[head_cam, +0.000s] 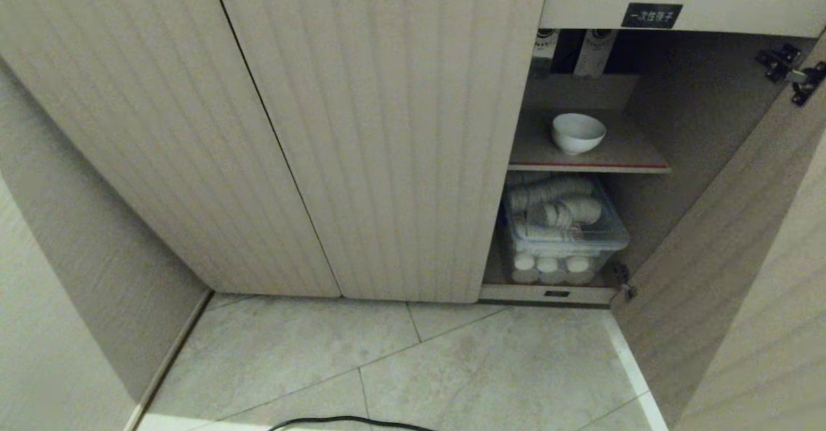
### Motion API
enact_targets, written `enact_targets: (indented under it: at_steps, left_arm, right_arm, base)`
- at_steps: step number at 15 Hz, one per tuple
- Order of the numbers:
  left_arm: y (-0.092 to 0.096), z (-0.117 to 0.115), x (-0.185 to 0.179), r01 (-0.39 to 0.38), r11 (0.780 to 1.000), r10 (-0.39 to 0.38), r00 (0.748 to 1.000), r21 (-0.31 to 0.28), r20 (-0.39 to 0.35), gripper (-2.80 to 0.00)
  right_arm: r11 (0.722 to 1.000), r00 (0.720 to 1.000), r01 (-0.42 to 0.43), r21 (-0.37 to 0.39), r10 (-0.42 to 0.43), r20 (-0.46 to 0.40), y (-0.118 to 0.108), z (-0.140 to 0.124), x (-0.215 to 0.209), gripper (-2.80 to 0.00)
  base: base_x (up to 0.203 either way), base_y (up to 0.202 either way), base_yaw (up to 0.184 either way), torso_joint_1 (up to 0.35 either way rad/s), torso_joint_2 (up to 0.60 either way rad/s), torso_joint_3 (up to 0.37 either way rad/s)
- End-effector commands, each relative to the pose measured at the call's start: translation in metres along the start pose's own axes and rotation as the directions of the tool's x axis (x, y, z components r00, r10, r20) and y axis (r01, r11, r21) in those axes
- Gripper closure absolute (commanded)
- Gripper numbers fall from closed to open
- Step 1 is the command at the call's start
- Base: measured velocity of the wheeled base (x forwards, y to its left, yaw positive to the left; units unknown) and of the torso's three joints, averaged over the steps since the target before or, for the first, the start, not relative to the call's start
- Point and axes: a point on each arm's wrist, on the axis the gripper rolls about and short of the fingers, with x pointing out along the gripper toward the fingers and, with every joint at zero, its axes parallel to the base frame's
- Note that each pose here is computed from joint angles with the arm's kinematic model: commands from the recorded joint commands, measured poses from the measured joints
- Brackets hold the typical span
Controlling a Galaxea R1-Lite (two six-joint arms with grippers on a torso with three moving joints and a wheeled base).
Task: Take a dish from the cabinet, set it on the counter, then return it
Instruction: Take the bowl from the cabinet
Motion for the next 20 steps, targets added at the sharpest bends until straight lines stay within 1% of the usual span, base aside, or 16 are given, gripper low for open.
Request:
enact_targets:
  at_steps: [1,13,20]
  left_arm:
    - [0.0000,-0.0003,0.0000,0.000,1.000,0.000,1.000,-0.001,-0.001,0.00]
    - [0.0000,-0.0003,0.0000,-0.002,1.000,0.002,1.000,-0.001,-0.001,0.00]
    - [0.0000,-0.0002,0.0000,-0.002,1.000,0.002,1.000,-0.001,-0.001,0.00]
  right_arm:
    - [1.000,1.000,-0.002,-0.001,0.002,-0.001,0.0000,0.0000,0.0001,0.00]
    - [1.000,1.000,-0.002,-0.001,0.002,-0.001,0.0000,0.0000,0.0001,0.00]
    - [1.000,1.000,-0.002,-0.001,0.002,-0.001,0.0000,0.0000,0.0001,0.00]
  base:
    - [0.194,0.000,0.003,0.007,0.01,0.003]
    - [0.195,0.000,0.002,0.002,0.00,0.004]
    - [0.000,0.000,0.000,0.000,0.00,0.000]
